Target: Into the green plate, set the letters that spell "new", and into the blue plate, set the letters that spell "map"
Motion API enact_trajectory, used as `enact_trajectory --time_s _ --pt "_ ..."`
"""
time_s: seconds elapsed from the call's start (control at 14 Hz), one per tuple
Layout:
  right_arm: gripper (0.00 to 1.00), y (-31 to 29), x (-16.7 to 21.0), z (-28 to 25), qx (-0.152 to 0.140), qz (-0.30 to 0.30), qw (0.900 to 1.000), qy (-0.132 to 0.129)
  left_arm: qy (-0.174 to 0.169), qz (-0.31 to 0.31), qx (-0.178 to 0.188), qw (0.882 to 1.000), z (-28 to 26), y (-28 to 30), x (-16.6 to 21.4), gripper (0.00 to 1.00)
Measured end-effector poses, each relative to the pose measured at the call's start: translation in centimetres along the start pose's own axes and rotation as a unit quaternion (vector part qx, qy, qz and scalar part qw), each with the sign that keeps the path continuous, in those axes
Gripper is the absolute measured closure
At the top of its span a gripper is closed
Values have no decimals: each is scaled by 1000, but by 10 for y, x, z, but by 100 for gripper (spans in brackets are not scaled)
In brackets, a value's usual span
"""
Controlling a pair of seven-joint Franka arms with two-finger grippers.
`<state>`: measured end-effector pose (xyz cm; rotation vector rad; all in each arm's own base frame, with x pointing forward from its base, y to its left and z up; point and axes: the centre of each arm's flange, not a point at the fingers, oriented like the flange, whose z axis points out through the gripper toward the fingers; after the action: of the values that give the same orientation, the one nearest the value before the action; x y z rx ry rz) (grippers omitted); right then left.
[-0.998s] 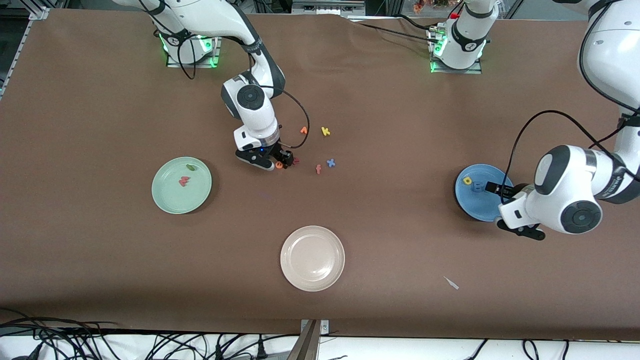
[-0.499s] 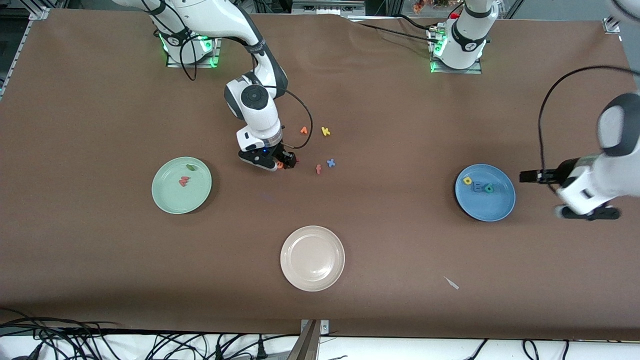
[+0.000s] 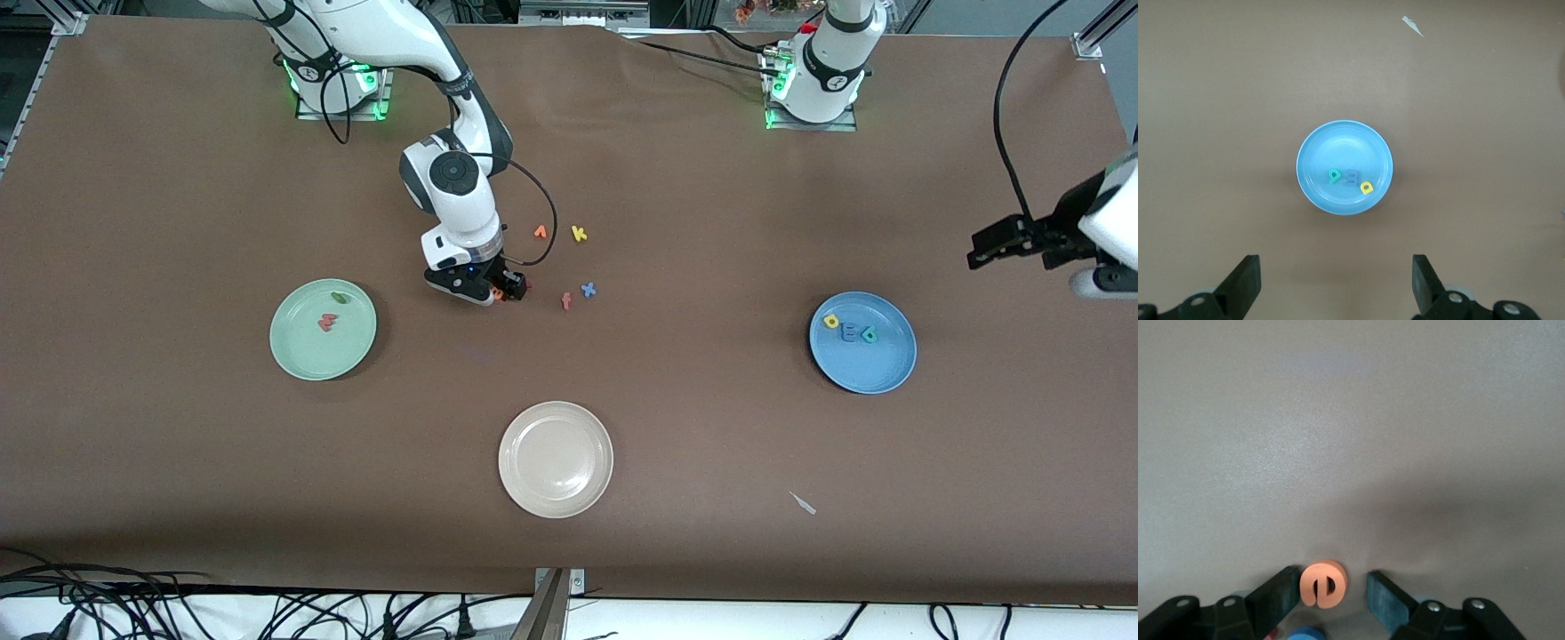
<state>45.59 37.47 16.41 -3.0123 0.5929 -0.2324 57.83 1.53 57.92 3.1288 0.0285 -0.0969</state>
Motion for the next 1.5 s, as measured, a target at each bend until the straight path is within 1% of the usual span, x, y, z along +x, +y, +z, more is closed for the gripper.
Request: enact_trajectory --time_s 0.07,0.14,0.21,0.43,0.57,0.64,0.71,0.93,1.0,1.14,1.21,1.28,1.5 --pt "52 0 1 0 0 0 1000 1 -8 4 1 1000 0 5 -6 0" --pt "52 0 1 0 0 0 1000 1 -12 6 2 1000 2 8 -9 0" --pt "57 0 1 -1 1 0 1000 1 -12 6 2 1000 1 8 -10 0" --pt "59 0 1 -1 1 0 1000 1 -14 2 3 1000 -6 4 -17 0" --pt "62 -1 1 -1 1 0 1000 1 -16 2 3 1000 -7 4 -19 0" --pt "62 -1 1 -1 1 0 1000 1 -17 2 3 1000 -7 4 -19 0" --pt "65 -1 2 -1 1 0 1000 2 -19 2 3 1000 -6 4 -20 0" --pt "65 -1 3 -1 0 -2 1000 2 -26 2 3 1000 -5 4 -21 0" --pt "65 0 6 -2 -5 -4 1000 1 -27 2 3 1000 -5 4 -21 0" --pt "65 3 21 -9 -25 -18 1000 -4 -28 2 3 1000 -4 4 -22 0" --pt "67 3 32 -17 -37 -26 999 -9 -28 2 3 1000 -4 4 -22 0" --pt "72 3 45 -28 -49 -34 998 -14 -28 2 3 1000 -4 4 -22 0" --pt "72 9 86 -70 -76 -59 995 -32 -29 2 3 1000 -4 4 -22 0"
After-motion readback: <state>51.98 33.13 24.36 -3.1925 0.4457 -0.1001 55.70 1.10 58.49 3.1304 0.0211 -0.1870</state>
